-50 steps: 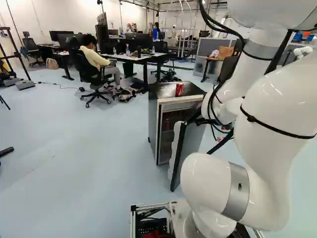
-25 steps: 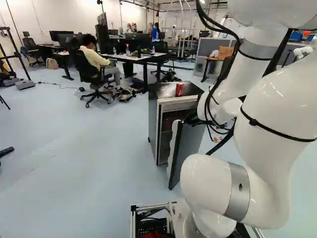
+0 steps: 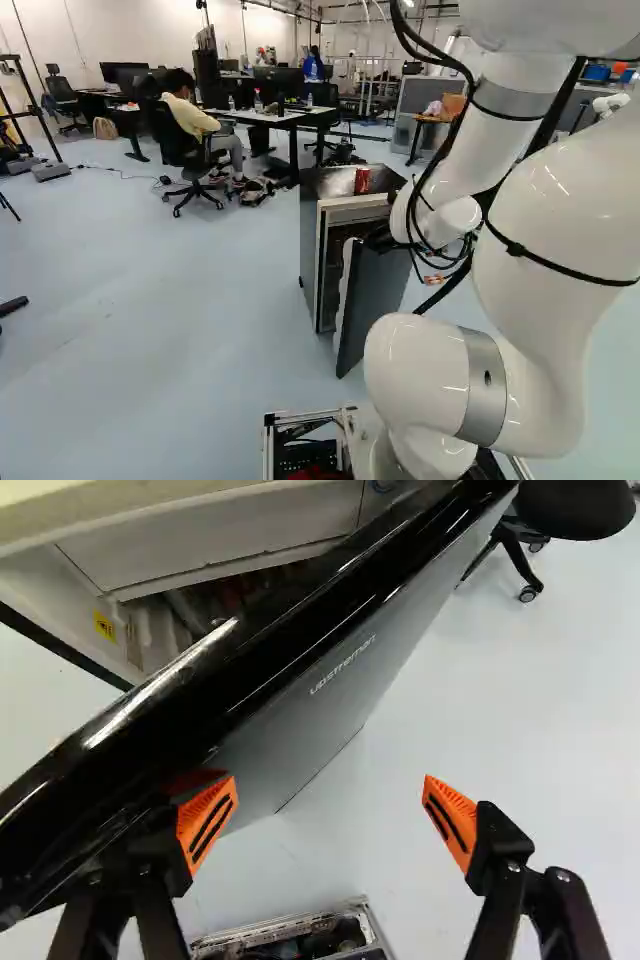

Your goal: Grab a drink from the fridge

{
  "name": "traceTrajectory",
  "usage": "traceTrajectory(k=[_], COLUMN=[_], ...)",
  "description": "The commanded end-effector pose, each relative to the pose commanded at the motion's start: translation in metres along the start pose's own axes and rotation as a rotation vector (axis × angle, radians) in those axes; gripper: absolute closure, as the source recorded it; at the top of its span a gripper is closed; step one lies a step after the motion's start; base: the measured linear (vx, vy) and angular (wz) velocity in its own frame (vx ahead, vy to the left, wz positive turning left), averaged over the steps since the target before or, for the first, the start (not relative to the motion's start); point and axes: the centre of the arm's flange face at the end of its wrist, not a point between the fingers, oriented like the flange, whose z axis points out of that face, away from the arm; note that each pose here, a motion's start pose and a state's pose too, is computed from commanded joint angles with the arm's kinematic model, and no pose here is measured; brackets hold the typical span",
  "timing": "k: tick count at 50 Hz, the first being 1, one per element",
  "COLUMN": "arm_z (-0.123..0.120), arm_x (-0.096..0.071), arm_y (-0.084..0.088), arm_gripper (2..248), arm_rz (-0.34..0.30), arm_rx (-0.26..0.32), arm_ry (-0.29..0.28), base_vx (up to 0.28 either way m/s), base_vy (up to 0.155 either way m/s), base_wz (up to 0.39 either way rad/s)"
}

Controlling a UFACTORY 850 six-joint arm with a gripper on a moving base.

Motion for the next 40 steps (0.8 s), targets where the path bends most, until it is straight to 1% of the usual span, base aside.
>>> traceTrajectory(k=[16, 40], arm_z=[0.005, 0.015], arm_x=[0.008, 0.021], arm_y=[-0.009, -0.017], arm_gripper=[3, 3], arm_rz=[-0.024, -0.048], arm_rx=[0.018, 0.036], arm_ry=[0.003, 0.007], base_vx=[0.0, 0.0], base_vy=[0.0, 0.0], base_wz=[0.0, 0.0])
